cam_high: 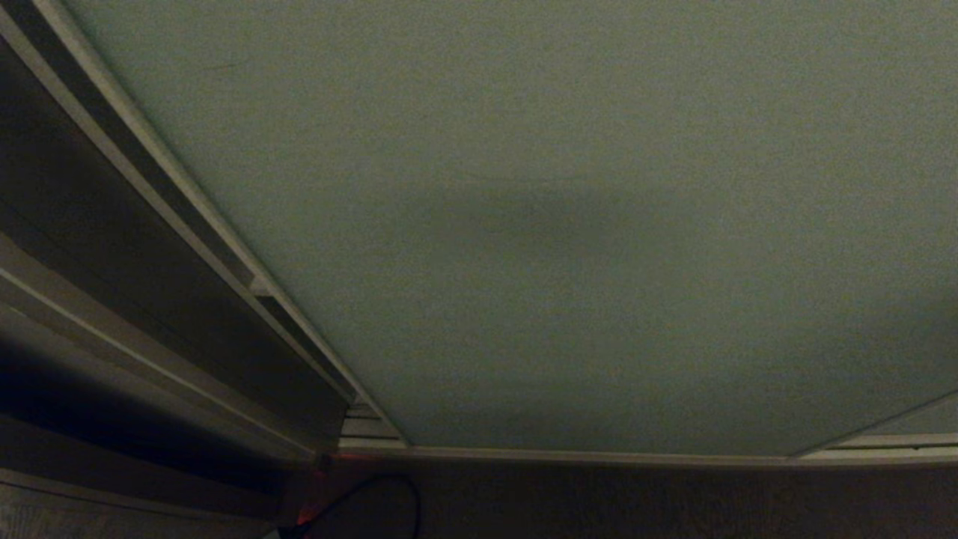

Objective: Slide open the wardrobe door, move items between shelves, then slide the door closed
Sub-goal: Close the door

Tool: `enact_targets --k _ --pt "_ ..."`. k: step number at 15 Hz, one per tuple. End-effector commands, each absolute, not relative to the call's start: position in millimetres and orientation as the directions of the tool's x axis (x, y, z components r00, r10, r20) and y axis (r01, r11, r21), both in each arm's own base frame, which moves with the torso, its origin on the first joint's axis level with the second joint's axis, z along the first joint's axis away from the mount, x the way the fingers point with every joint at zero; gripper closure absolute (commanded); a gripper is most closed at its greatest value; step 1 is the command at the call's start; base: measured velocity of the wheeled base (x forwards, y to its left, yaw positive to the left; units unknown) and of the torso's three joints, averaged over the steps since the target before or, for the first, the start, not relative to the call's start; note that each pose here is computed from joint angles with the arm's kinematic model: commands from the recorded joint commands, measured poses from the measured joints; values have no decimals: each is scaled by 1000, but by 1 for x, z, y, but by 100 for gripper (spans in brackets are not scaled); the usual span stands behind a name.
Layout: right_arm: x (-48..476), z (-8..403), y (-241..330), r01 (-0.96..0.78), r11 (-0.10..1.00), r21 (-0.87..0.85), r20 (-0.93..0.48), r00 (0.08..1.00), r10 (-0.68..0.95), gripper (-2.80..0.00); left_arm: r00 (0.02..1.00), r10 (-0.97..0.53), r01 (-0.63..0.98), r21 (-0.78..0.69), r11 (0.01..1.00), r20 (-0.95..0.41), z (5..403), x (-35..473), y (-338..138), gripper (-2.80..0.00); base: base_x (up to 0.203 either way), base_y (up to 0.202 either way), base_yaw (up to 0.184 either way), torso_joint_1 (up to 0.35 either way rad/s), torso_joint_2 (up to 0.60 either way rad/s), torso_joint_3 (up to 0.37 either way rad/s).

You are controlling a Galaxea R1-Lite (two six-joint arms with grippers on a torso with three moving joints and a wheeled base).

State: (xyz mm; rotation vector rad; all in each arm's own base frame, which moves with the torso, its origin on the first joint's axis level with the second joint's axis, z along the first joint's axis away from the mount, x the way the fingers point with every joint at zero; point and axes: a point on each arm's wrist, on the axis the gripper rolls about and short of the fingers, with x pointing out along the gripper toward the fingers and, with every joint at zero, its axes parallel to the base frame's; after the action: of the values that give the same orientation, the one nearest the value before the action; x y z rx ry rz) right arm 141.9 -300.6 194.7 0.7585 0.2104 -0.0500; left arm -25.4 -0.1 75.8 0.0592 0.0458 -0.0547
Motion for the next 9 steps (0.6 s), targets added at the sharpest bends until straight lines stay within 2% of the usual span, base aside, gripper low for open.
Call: enact_targets --k 1,6,9 --pt "137 206 -292 111 750 652 -196 980 26 0 997 -54 56 58 997 -48 76 -25 0 0 0 0 0 0 0 0" --pt "116 260 -241 104 850 517 -150 988 -30 0 997 -54 56 58 997 -48 76 -25 0 0 0 0 0 0 0 0" --pt "102 301 -203 251 861 443 -171 966 -193 0 997 -54 56 58 997 -48 76 -25 0 0 0 0 0 0 0 0"
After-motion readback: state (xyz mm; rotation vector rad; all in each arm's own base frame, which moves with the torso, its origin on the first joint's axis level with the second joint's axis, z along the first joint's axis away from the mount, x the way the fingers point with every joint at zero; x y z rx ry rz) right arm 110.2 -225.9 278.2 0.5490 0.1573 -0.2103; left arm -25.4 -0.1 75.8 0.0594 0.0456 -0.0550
